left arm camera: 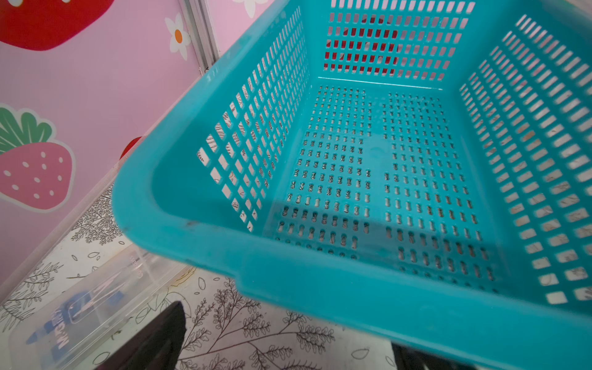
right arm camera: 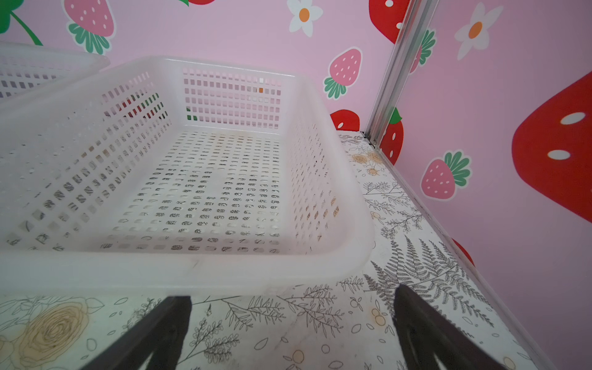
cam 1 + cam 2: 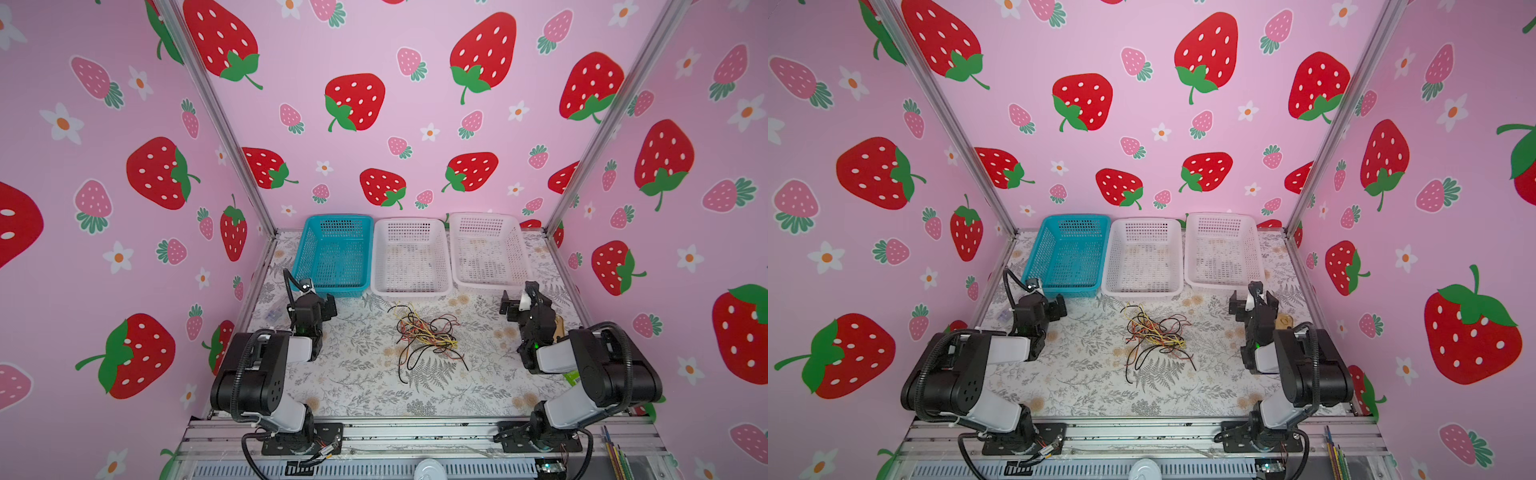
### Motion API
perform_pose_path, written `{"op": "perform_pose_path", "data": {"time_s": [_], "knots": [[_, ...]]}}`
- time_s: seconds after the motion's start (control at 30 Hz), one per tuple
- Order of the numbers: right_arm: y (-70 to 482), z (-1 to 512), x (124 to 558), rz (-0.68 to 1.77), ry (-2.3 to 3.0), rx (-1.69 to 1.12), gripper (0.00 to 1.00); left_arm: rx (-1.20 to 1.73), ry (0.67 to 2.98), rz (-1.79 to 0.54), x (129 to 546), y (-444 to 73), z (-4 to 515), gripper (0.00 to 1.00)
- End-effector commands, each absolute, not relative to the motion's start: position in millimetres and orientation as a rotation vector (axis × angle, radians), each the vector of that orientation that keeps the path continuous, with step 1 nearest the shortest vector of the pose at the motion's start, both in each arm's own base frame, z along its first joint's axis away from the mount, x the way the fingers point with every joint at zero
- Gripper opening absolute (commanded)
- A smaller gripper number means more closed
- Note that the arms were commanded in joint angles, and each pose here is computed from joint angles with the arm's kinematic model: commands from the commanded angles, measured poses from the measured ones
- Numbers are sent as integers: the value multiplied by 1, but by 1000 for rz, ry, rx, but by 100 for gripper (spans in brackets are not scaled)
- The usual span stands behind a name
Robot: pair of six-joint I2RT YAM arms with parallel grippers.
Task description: Untangle the cables
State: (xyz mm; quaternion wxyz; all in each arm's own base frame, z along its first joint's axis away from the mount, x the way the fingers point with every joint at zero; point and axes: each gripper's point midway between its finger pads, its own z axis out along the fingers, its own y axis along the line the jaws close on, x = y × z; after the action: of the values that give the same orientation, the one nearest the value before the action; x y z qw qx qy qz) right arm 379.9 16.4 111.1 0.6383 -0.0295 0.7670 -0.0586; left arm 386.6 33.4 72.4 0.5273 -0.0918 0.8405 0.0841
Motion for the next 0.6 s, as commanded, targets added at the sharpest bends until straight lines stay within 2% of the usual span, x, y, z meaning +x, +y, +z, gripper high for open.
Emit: {"op": "perform_pose_path", "data": {"time_s": [0.0, 0.33, 0.4, 0.57], "knots": [[19, 120, 384, -133, 1719, -80, 99, -217, 1959, 197, 396, 33, 88, 99], [20, 121, 384, -126, 1715, -88, 99, -218, 1961, 199, 396, 33, 88, 99], [50, 131, 378, -27, 1670, -275, 99, -219, 1959, 198, 396, 33, 88, 99], [40, 150, 380, -19, 1741, -167, 99, -209, 1942, 194, 396, 31, 96, 99]]}}
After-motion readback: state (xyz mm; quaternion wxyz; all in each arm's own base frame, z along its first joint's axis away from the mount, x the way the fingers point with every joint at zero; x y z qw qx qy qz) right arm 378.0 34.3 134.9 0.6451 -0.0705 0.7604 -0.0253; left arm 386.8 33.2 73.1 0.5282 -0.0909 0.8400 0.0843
